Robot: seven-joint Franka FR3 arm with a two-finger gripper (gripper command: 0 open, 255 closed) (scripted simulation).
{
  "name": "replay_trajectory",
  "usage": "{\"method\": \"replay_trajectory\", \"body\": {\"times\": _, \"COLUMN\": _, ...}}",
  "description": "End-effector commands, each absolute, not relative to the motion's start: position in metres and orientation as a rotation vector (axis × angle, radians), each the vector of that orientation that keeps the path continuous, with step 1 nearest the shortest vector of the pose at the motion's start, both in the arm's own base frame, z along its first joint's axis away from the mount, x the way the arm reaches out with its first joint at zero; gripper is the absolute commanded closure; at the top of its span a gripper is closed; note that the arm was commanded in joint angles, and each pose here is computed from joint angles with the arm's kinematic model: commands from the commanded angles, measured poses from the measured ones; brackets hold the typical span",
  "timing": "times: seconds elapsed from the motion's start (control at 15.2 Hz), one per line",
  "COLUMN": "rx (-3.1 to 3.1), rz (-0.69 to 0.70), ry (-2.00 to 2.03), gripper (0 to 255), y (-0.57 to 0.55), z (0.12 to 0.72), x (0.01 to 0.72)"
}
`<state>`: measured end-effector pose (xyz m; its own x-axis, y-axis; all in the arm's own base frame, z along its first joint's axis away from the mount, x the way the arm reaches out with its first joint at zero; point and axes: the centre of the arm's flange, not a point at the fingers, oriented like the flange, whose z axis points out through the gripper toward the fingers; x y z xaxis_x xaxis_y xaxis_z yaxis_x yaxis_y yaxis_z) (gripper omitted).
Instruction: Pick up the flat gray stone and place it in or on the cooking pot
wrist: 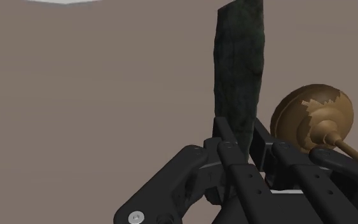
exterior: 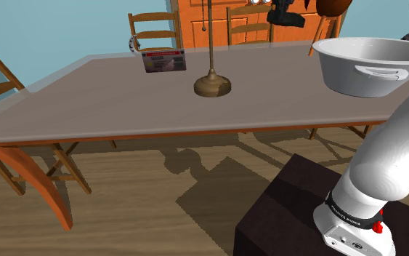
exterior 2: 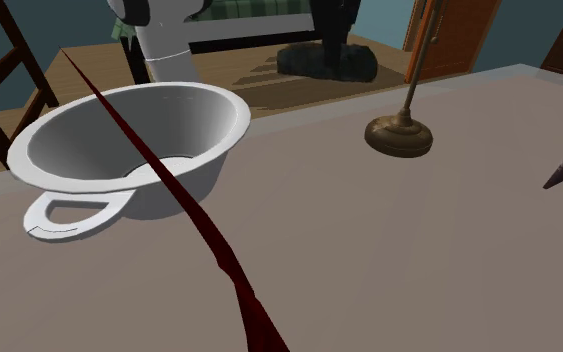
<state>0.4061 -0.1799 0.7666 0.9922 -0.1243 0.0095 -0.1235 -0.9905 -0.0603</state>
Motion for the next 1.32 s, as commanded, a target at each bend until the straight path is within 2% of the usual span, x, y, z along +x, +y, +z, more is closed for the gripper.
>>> {"method": "replay_trajectory", "body": {"times": 0.0, "rx": -3.076, "rz": -0.019, "ry": 0.19, "gripper": 255, "y": -0.189, "z": 0.766, "x": 0.381}}
{"method": "replay_trajectory", "body": {"times": 1.25, "rx": -3.076, "rz": -0.019, "ry": 0.19, "gripper": 255, "y": -0.286, "z": 0.767, "x": 0.152}}
